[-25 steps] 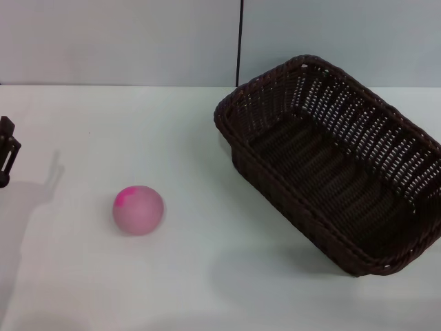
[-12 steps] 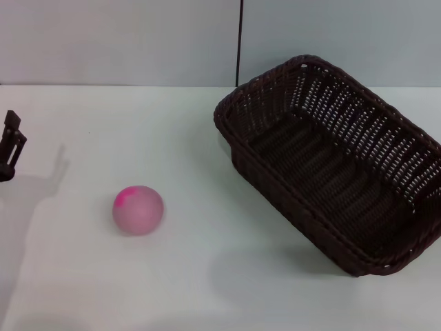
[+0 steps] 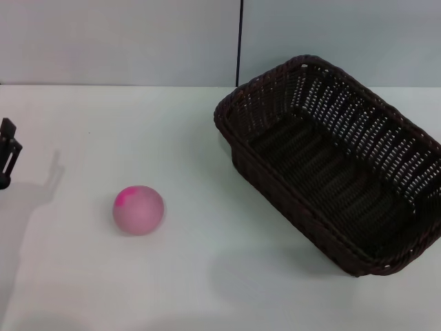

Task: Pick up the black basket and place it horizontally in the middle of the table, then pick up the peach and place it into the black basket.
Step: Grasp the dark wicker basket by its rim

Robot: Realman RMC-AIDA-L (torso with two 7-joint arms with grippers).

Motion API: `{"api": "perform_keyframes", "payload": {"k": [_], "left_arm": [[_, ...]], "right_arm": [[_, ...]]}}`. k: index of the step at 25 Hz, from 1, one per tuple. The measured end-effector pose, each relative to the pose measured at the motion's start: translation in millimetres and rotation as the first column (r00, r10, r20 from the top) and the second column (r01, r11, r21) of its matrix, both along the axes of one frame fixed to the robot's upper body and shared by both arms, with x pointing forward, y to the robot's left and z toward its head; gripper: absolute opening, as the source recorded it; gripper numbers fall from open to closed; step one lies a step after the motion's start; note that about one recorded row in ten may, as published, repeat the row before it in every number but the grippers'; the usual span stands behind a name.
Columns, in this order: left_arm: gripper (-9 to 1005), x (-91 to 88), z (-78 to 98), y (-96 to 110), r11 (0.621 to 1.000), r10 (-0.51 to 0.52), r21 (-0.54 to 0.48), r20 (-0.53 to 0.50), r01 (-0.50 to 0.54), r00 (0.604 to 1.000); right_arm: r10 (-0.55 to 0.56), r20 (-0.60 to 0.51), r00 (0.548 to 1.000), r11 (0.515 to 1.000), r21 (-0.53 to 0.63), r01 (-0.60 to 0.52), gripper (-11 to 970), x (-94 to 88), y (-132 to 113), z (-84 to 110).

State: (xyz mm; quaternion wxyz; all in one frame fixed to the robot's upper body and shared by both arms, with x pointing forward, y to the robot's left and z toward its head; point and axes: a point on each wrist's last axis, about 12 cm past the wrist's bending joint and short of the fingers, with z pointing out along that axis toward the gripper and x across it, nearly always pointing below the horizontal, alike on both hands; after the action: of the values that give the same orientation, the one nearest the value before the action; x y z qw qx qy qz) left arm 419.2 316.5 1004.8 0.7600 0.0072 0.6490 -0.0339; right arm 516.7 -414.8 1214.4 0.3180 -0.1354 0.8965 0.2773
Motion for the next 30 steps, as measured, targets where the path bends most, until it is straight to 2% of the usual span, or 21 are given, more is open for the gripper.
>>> {"api": "perform_keyframes", "payload": {"k": [3, 4, 7, 12, 22, 30], "left_arm": [[787, -3.4, -1.6, 1.4, 1.0, 0.006, -0.004, -0.009, -0.006, 1.0], [786, -4.8, -2.1, 1.8, 1.0, 0.008, -0.004, -0.012, -0.008, 1.0], [784, -5.8, -2.5, 2.5, 1.0, 0.011, -0.003, -0.014, -0.011, 1.0], [781, -7.7, -3.3, 3.7, 1.0, 0.016, -0.001, -0.019, -0.016, 1.0], [774, -11.1, -4.0, 3.7, 1.0, 0.018, -0.006, -0.022, -0.018, 1.0], [768, -16.6, -5.3, 4.0, 1.0, 0.023, -0.014, -0.026, -0.024, 0.999]], "right_arm": [[0.037, -0.079, 0.996, 0.999, -0.037, -0.04, 679, 14.3, 10.8, -2.1], [0.038, -0.1, 0.994, 0.998, -0.055, -0.043, 680, 24.2, 19.3, -7.4], [0.032, -0.105, 0.994, 0.997, -0.072, -0.04, 677, 32.7, 27.5, -14.2], [0.028, -0.092, 0.995, 0.992, -0.121, -0.039, 663, 53.3, 52.6, -40.1], [0.093, -0.056, 0.994, 0.991, -0.094, -0.098, 634, 76.5, 96.5, -78.6], [0.095, -0.046, 0.994, 0.99, -0.103, -0.099, 611, 83.9, 104.0, -88.4]]}}
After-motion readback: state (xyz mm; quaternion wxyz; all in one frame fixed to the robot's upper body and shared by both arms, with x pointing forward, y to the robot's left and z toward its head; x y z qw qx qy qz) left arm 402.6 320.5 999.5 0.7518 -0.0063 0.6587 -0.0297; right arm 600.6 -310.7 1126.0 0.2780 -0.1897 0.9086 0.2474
